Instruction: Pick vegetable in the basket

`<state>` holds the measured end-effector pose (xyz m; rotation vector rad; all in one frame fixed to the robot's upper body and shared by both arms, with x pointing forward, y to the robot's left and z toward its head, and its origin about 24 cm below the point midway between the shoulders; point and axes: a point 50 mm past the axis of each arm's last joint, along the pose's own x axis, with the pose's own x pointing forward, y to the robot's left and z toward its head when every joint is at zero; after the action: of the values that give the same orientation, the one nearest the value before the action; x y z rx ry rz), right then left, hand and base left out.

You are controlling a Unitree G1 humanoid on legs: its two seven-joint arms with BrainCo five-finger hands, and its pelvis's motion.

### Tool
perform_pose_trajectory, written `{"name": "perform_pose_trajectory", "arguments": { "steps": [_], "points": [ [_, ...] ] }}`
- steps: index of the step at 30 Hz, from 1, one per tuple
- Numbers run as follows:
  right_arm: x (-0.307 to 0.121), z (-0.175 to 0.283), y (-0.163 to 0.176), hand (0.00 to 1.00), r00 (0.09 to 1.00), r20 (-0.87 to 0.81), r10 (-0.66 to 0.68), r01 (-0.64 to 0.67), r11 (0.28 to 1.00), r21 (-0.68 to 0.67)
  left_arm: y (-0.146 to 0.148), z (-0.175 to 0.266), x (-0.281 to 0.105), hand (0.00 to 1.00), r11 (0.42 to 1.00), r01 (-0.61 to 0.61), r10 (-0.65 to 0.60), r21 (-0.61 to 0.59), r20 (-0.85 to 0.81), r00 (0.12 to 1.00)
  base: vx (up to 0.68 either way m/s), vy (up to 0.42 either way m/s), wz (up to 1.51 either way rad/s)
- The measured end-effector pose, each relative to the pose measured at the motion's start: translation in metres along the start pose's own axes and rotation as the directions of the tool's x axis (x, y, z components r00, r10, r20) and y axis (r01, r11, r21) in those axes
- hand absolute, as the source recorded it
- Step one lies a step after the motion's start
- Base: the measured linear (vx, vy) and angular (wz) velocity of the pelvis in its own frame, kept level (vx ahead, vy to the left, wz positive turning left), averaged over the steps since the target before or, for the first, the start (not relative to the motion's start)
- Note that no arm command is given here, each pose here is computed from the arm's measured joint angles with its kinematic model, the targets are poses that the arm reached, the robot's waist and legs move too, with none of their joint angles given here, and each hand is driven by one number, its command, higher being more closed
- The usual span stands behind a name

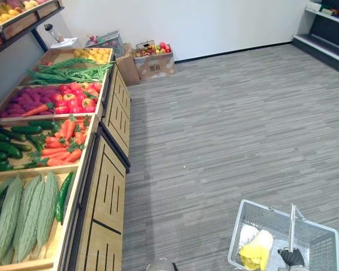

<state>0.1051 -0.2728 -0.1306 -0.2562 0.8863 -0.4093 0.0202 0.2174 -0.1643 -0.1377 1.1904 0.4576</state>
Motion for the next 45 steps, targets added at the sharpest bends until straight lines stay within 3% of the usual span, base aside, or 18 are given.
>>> {"name": "perform_pose_trajectory", "arguments": {
  "steps": [6, 17, 23, 28, 31, 38, 45],
  "points": [
    [-0.004, -0.001, 0.018, 1.00, 0.997, 0.022, 0.070, -0.069, 0.997, -0.029, 0.007, 0.002, -0.001, 0.00, 0.999, -0.022, 0.021, 0.026, 0.049, 0.999, 0.36, 0.162, -0.29],
    [-0.004, 0.013, 0.021, 1.00, 0.990, 0.099, 0.105, -0.093, 0.989, -0.115, 0.001, 0.031, 0.006, 0.00, 0.976, 0.024, -0.048, 0.218, 0.103, 0.994, 0.20, 0.148, -0.06],
    [-0.003, 0.020, 0.029, 1.00, 0.985, 0.131, 0.109, -0.094, 0.989, -0.115, -0.028, 0.094, 0.008, 0.00, 0.974, 0.032, -0.096, 0.222, 0.283, 0.954, 0.30, -0.034, 0.30],
    [-0.005, 0.018, 0.036, 1.00, 0.986, 0.124, 0.112, -0.099, 0.990, -0.101, -0.028, 0.125, 0.006, 0.00, 0.991, 0.013, -0.064, 0.135, 0.380, 0.923, 0.35, -0.249, 0.31],
    [0.004, 0.032, 0.031, 1.00, 0.988, 0.121, 0.094, -0.081, 0.991, -0.109, -0.039, 0.122, 0.006, 0.00, 0.991, 0.045, -0.091, 0.126, 0.384, 0.919, 0.32, -0.237, 0.07],
    [0.005, 0.023, 0.024, 1.00, 0.996, 0.063, 0.066, -0.060, 0.994, -0.090, -0.033, 0.110, 0.006, 0.00, 0.993, 0.030, -0.071, 0.118, 0.366, 0.928, 0.20, -0.136, 0.23],
    [-0.001, -0.002, 0.015, 1.00, 0.997, -0.022, 0.070, -0.072, 0.992, -0.103, -0.015, 0.052, 0.008, 0.00, 0.996, -0.045, 0.030, 0.071, 0.190, 0.981, 0.24, -0.030, 0.27]
  ]
}}
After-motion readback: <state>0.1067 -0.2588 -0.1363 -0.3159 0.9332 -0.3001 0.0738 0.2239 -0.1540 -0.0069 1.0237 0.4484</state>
